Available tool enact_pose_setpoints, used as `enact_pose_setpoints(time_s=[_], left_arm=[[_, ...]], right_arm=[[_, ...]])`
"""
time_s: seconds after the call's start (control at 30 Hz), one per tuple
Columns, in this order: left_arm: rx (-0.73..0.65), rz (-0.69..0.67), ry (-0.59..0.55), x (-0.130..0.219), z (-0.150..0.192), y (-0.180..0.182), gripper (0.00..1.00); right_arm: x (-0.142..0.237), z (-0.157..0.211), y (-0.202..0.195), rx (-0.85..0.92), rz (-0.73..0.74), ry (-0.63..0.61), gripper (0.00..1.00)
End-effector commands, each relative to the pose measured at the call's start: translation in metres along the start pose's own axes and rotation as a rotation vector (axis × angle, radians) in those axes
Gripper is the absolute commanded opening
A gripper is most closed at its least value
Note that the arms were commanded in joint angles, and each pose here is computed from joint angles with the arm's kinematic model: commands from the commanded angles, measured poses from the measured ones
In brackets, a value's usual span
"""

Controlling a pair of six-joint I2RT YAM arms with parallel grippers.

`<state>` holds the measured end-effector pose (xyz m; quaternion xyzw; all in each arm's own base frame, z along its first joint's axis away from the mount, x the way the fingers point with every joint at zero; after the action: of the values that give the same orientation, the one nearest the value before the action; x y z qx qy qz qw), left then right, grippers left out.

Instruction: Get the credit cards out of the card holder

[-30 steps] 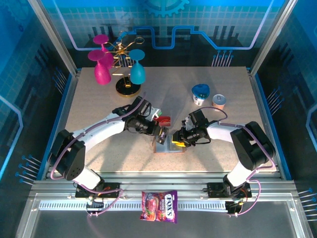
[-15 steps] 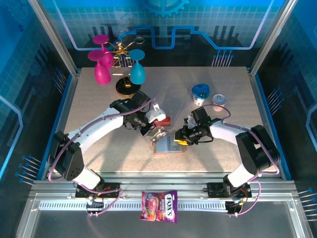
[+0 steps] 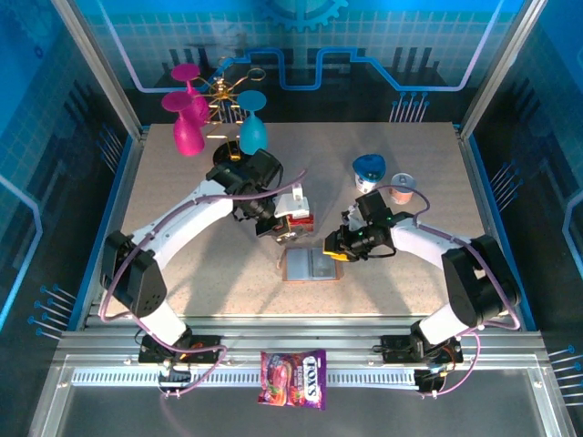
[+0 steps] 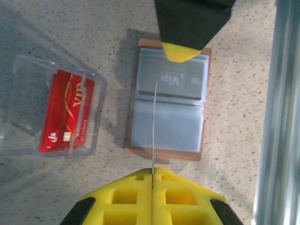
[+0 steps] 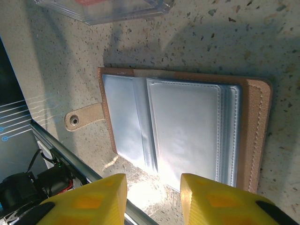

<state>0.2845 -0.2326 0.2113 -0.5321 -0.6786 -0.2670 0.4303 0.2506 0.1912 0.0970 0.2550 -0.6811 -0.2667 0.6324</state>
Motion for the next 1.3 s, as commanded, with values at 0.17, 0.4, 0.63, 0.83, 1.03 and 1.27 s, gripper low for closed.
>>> enact_pose_setpoints(time_s=[0.17, 0.4, 0.63, 0.83, 1.03, 1.27], left_arm=[[-0.104, -0.027, 0.004, 0.012, -0.017, 0.031, 0.0], [-0.105, -0.022, 0.011, 0.016, -0.027, 0.056, 0.0], [-0.127, -0.03, 0.006, 0.011, -0.042, 0.077, 0.0], [-0.128, -0.004, 0.015, -0.003, -0.048, 0.088, 0.0], [-0.114, 0.017, 0.043, -0.021, -0.044, 0.096, 0.0], [-0.102, 0.024, 0.111, -0.043, -0.034, 0.103, 0.0]], right_arm=[[0.016, -0.005, 0.0, -0.001, 0.017, -0.035, 0.37], [0.018, -0.008, -0.004, -0.009, 0.021, -0.047, 0.37], [0.016, -0.011, -0.009, -0.022, 0.017, -0.051, 0.37], [0.018, -0.013, -0.014, -0.033, 0.011, -0.063, 0.37], [0.022, -0.014, -0.022, -0.051, 0.001, -0.077, 0.37], [0.024, -0.014, -0.028, -0.064, -0.009, -0.085, 0.37]])
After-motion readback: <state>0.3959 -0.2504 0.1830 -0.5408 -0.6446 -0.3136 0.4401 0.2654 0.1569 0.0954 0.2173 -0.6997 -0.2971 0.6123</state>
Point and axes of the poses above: each hand's point on the last joint's axis, 136 mm out from that joint toward the fingers, its own x axis back along the fingers, its own y axis along the line the jaws close on, z = x × y, the point moved 4 cm from there along x, back along the fingers, and after that the axes turned 6 degrees about x, right-handed, at the moved point
